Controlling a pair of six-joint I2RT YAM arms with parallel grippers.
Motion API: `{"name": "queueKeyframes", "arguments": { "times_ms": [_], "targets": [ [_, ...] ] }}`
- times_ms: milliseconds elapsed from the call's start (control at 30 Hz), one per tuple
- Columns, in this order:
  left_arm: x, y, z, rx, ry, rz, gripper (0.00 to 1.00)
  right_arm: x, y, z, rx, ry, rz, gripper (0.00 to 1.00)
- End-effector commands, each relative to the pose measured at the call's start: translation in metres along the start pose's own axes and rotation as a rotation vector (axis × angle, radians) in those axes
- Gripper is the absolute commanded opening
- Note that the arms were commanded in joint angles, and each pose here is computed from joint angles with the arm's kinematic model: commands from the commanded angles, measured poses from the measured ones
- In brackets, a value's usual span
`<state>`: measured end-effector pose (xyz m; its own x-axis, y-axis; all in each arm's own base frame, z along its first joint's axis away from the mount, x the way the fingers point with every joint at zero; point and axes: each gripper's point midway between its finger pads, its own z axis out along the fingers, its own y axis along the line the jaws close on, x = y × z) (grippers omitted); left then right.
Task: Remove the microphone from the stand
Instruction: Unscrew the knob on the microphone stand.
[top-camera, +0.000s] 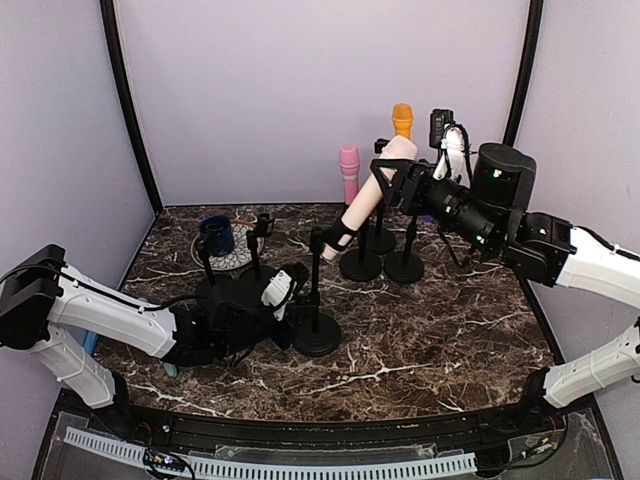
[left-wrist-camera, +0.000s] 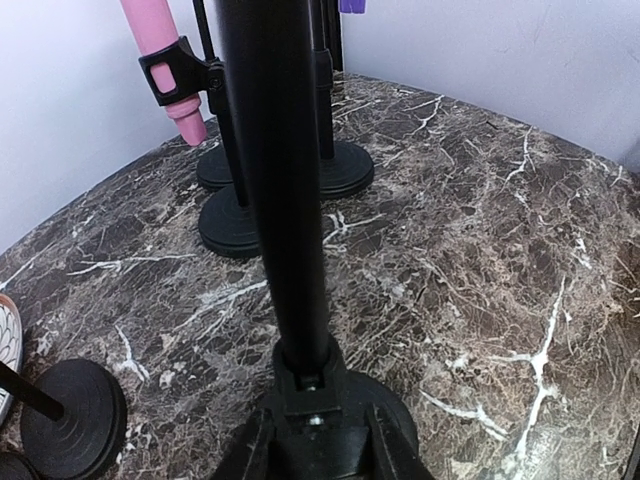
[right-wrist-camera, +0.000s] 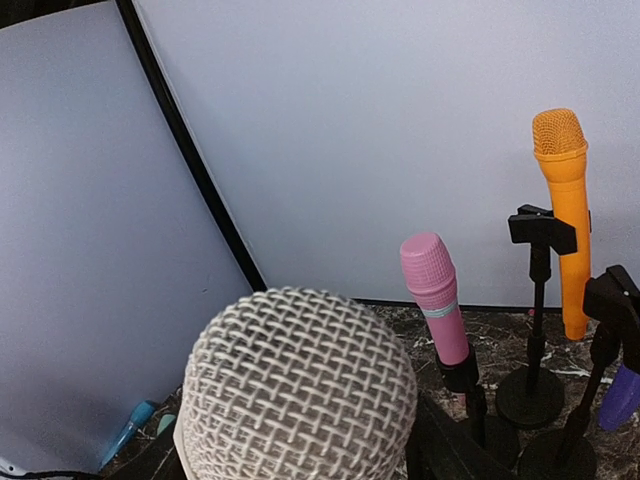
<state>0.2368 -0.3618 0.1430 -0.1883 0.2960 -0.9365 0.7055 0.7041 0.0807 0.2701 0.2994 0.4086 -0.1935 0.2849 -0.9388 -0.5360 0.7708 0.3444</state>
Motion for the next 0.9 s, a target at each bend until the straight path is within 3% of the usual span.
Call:
{"name": "queueKeyframes", "arguments": {
  "times_ms": [0, 333, 867],
  "targets": [
    [0.005, -0.006, -0.008, 0.07, 0.005, -0.08, 0.1, -0.009, 0.008, 0.0, -0.028, -0.025, 0.025, 0.64],
    [0.016, -0.007, -0.01, 0.097, 0.026, -0.148, 0.08, -0.004, 0.009, 0.001, -0.039, -0.019, 0.032, 0.58],
    [0.019, -0.011, -0.018, 0.221, 0.054, -0.444, 0.08, -0.003, 0.01, 0.0, -0.045, -0.013, 0.025, 0.57]
  ]
}}
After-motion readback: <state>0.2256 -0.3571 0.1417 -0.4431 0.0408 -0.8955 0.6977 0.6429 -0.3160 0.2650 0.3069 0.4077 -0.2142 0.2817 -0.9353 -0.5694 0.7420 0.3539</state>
